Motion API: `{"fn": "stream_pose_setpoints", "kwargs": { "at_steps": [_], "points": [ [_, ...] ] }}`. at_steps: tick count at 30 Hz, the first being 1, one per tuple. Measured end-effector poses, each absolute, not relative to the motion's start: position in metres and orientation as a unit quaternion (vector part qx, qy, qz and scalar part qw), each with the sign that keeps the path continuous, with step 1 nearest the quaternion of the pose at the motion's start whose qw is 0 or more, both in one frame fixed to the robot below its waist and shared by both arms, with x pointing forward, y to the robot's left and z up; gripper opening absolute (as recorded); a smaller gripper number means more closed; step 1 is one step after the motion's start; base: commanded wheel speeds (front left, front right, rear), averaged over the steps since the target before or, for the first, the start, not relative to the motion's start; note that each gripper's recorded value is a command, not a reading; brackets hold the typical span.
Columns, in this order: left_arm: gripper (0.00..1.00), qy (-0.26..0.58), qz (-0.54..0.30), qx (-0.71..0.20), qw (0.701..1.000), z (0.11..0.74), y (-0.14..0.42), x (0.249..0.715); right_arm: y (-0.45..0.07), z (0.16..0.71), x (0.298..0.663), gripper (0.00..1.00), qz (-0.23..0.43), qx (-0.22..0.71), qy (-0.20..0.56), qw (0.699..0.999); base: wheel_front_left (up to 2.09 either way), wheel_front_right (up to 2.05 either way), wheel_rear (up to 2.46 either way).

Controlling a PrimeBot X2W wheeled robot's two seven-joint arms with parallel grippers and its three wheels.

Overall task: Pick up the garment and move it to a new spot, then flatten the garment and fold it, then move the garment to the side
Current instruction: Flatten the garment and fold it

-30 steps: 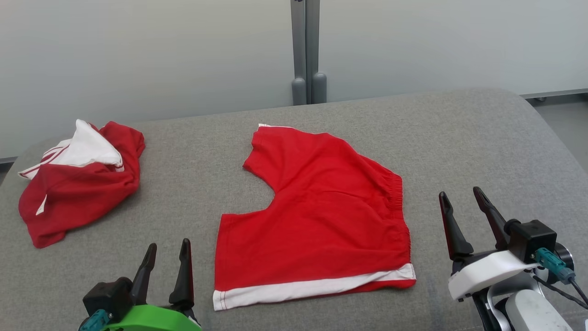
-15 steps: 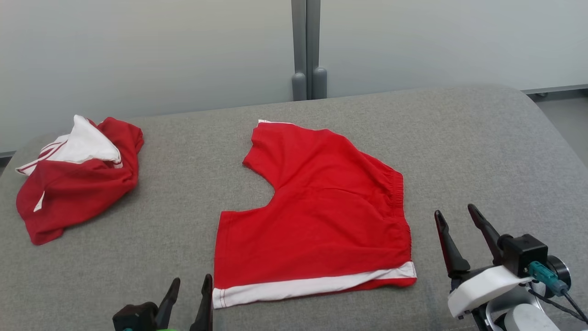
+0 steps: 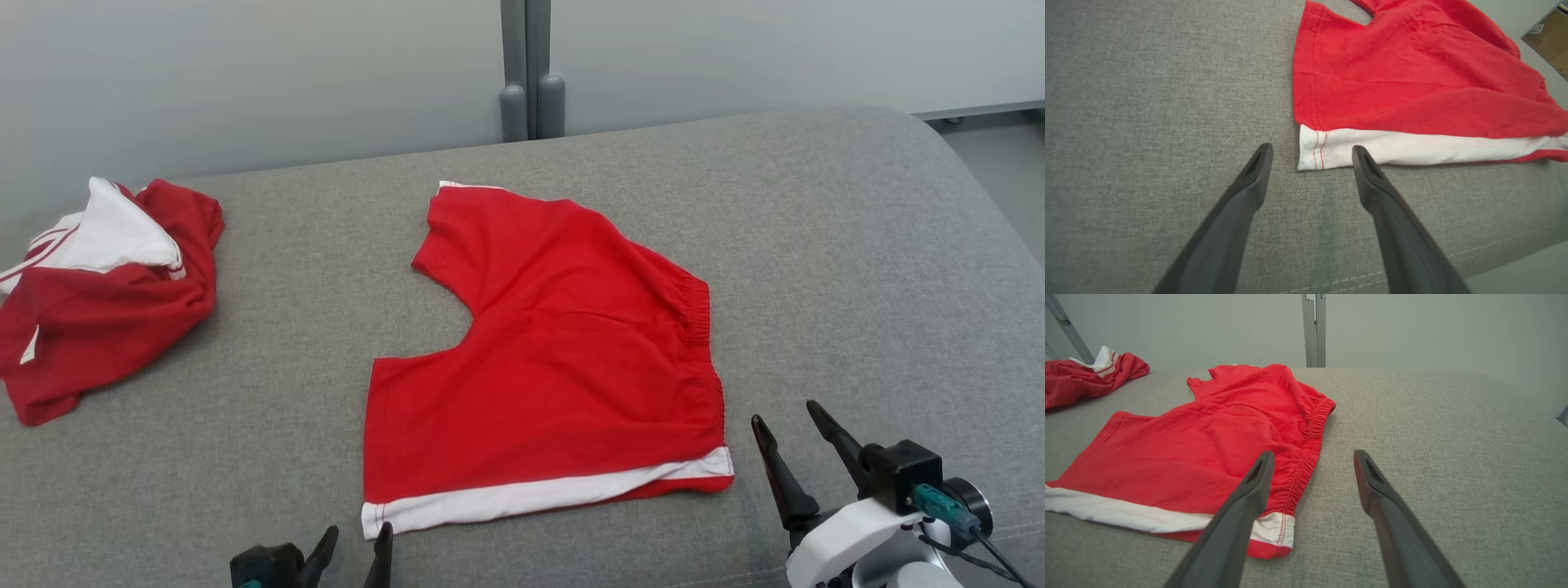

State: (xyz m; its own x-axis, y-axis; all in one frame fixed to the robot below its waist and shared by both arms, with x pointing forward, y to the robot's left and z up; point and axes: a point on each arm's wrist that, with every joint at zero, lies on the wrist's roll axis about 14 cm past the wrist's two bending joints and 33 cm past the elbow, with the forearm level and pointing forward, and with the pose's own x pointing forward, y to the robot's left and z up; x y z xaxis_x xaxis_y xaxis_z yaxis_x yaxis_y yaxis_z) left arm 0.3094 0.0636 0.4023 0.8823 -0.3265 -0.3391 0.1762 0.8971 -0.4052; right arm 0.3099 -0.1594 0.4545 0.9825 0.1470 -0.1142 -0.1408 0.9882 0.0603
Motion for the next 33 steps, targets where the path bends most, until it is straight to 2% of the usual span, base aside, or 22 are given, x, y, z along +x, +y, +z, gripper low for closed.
{"fn": "stream_pose_setpoints", "kwargs": {
  "at_steps": [12,19,25,29,30,31,33],
  "points": [
    [1.0,0.233,-0.148,-0.181,0.944,0.385,0.053,0.325,-0.158,0.428,0.311,1.0,0.074,0.035,0.106,0.991,0.0,0.0,0.0],
    [1.0,0.236,-0.163,-0.182,0.941,0.384,0.046,0.326,-0.147,0.398,0.297,1.0,0.101,0.032,0.159,0.982,0.0,0.0,0.0],
    [1.0,0.236,-0.162,-0.183,0.94,0.383,0.046,0.328,-0.14,0.39,0.3,1.0,0.114,0.034,0.173,0.978,0.0,0.0,0.0],
    [0.91,0.235,-0.164,-0.181,0.941,0.383,0.046,0.332,-0.132,0.39,0.311,1.0,0.127,0.035,0.174,0.976,0.0,0.0,0.0],
    [0.78,0.235,-0.167,-0.18,0.941,0.382,0.045,0.332,-0.131,0.389,0.313,1.0,0.126,0.038,0.178,0.975,0.0,0.0,0.0],
    [0.78,0.235,-0.169,-0.179,0.94,0.382,0.044,0.334,-0.13,0.387,0.314,1.0,0.127,0.039,0.181,0.975,0.0,0.0,0.0],
    [0.63,0.233,-0.171,-0.179,0.94,0.382,0.043,0.335,-0.127,0.382,0.315,1.0,0.133,0.04,0.193,0.971,0.0,0.0,0.0]
  ]
}}
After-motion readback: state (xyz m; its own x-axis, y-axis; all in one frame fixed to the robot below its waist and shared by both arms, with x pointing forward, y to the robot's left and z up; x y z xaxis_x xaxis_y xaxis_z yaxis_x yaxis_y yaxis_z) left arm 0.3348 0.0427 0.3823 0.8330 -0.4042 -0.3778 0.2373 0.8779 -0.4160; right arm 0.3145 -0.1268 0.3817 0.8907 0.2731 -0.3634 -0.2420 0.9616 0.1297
